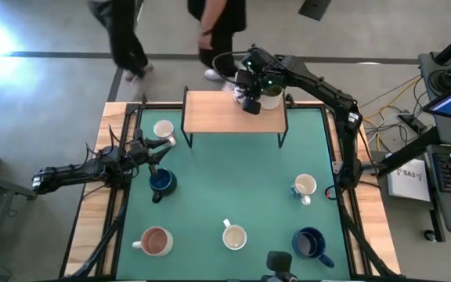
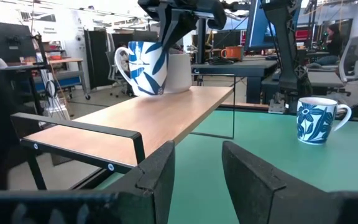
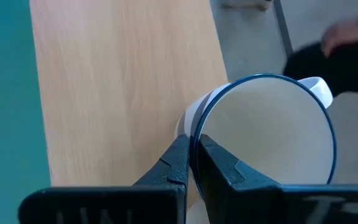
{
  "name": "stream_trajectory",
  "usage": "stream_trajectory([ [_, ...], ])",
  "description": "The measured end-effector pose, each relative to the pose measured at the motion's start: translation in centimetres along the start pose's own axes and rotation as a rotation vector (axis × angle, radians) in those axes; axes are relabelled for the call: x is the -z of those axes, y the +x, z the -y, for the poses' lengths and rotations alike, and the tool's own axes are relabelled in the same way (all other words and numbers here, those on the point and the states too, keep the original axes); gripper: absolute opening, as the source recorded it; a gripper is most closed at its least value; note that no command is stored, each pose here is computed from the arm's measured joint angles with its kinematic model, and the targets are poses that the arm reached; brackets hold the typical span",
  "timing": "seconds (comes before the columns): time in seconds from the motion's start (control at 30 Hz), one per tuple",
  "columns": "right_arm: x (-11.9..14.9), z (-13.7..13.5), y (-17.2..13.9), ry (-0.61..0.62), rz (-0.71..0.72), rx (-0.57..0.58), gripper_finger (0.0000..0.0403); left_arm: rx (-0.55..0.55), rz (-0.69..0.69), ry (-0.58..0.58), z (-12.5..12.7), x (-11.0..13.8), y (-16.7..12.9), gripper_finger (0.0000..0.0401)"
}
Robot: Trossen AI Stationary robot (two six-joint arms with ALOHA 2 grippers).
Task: Place coffee mugs
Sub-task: Put the left blue mug on the shelf
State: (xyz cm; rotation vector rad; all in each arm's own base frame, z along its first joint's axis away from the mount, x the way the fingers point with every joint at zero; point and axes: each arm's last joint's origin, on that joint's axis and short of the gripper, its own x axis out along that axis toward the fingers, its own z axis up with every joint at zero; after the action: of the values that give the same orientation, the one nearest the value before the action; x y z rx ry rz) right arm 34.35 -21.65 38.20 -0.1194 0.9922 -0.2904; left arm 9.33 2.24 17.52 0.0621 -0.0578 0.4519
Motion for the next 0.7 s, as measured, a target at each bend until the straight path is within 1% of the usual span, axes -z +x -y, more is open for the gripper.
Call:
stream_trajectory([
  [0.3,0.09,0.27,0.82,0.012,-0.013,-0.002,0.0015,0.0,0.0,0.0,0.0,0.0,0.0,0.0116],
  [0.7,0.1,0.35,1.04,0.022,-0.015,-0.002,0.0015,0.0,0.0,0.0,0.0,0.0,0.0,0.0116],
])
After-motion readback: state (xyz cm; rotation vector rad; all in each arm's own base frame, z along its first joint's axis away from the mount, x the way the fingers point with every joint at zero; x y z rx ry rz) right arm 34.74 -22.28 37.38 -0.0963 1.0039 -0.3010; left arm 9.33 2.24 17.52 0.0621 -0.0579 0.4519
